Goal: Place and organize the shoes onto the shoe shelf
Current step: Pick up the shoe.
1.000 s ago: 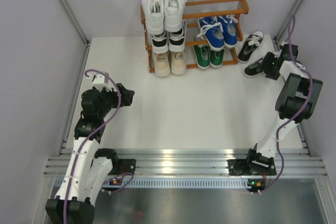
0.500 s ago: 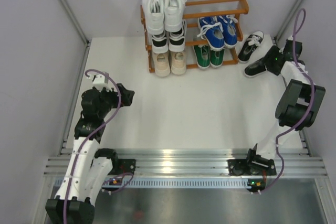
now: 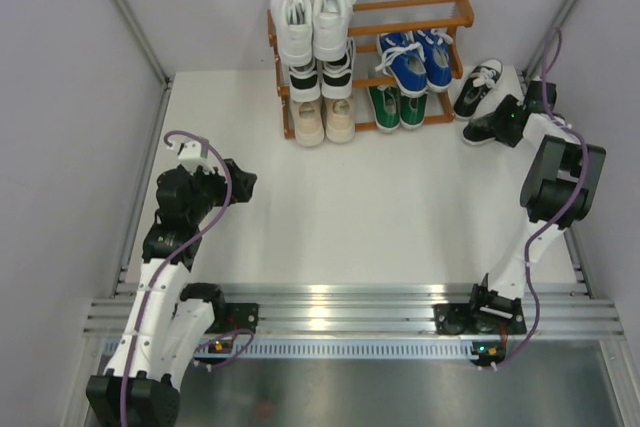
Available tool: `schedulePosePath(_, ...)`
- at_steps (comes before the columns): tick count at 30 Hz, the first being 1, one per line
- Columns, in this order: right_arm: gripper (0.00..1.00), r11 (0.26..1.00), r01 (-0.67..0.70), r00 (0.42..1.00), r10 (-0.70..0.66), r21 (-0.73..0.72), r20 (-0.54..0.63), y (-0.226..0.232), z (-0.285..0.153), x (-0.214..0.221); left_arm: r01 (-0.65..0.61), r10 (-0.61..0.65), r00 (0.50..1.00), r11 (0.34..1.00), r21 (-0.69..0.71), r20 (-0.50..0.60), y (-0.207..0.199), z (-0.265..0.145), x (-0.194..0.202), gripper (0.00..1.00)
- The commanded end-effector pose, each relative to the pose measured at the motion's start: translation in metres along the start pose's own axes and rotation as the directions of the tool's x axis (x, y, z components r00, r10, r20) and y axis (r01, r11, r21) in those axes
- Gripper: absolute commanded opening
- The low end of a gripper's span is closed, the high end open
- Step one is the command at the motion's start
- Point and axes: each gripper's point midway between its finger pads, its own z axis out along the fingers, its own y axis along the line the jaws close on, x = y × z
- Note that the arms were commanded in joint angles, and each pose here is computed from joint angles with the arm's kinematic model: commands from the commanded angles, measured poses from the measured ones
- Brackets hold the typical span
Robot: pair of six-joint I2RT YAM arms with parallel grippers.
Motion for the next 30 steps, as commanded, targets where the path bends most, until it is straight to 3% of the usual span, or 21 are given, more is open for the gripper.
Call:
schedulePosePath(1, 0.54, 0.999, 0.024, 0.997, -0.021, -0.029, 0.073, 0.017, 0.000, -0.024, -0.021, 0.021, 1.000, 1.000, 0.009, 0.022, -0.002, 0.001, -0.008, 0.91)
schedulePosePath(2, 0.50, 0.999, 0.024, 0.997, -0.022, -0.023, 0.069, 0.015, 0.000, -0.021, -0.020, 0.019, 1.000, 1.000, 0.009, 0.024, -0.002, 0.001, -0.008, 0.91)
schedulePosePath(3, 0.35, 0.999, 0.027, 0.997, -0.026, -0.019, 0.069, 0.012, 0.001, -0.020, -0.019, 0.019, 1.000, 1.000, 0.012, 0.021, -0.003, 0.001, -0.008, 0.91)
schedulePosePath(6, 0.14, 0.999, 0.039, 0.998, -0.039, 0.005, 0.058, 0.004, 0.001, -0.016, -0.020, 0.019, 1.000, 1.000, 0.015, 0.022, -0.003, 0.001, -0.008, 0.91)
schedulePosePath(9, 0.00, 0.998, 0.053, 0.997, -0.054, 0.016, 0.055, -0.002, -0.002, -0.013, -0.022, 0.021, 1.000, 1.000, 0.017, 0.023, -0.004, 0.001, -0.008, 0.91)
schedulePosePath(12, 0.00, 0.997, 0.082, 0.993, -0.083, 0.018, 0.080, -0.008, -0.013, -0.020, -0.024, 0.023, 0.999, 1.000, 0.017, 0.024, -0.004, 0.000, -0.008, 0.91)
schedulePosePath(15, 0.00, 0.991, 0.111, 0.989, -0.103, -0.078, 0.103, 0.006, -0.034, -0.026, -0.024, 0.024, 0.999, 1.000, 0.020, 0.023, -0.004, 0.000, -0.008, 0.91)
schedulePosePath(17, 0.05, 0.979, 0.123, 0.987, -0.103, -0.162, 0.126, 0.022, -0.050, -0.028, -0.025, 0.024, 0.999, 0.999, 0.025, 0.024, -0.005, 0.000, -0.008, 0.91)
schedulePosePath(18, 0.19, 0.978, 0.113, 0.987, -0.091, -0.175, 0.133, 0.027, -0.054, -0.029, -0.023, 0.022, 0.999, 0.999, 0.025, 0.025, -0.005, 0.000, -0.009, 0.91)
schedulePosePath(21, 0.44, 0.977, 0.110, 0.983, -0.079, -0.183, 0.167, 0.036, -0.062, -0.040, -0.025, 0.025, 0.999, 0.999, 0.026, 0.026, -0.006, 0.000, -0.009, 0.91)
schedulePosePath(24, 0.54, 0.992, 0.085, 0.978, -0.066, -0.089, 0.199, 0.023, -0.058, -0.053, -0.025, 0.024, 0.999, 0.999, 0.023, 0.027, -0.005, -0.001, -0.009, 0.91)
schedulePosePath(30, 0.54, 0.998, 0.059, 0.978, -0.055, -0.016, 0.199, 0.014, -0.038, -0.069, -0.023, 0.023, 1.000, 1.000, 0.019, 0.021, -0.004, 0.001, -0.007, 0.91)
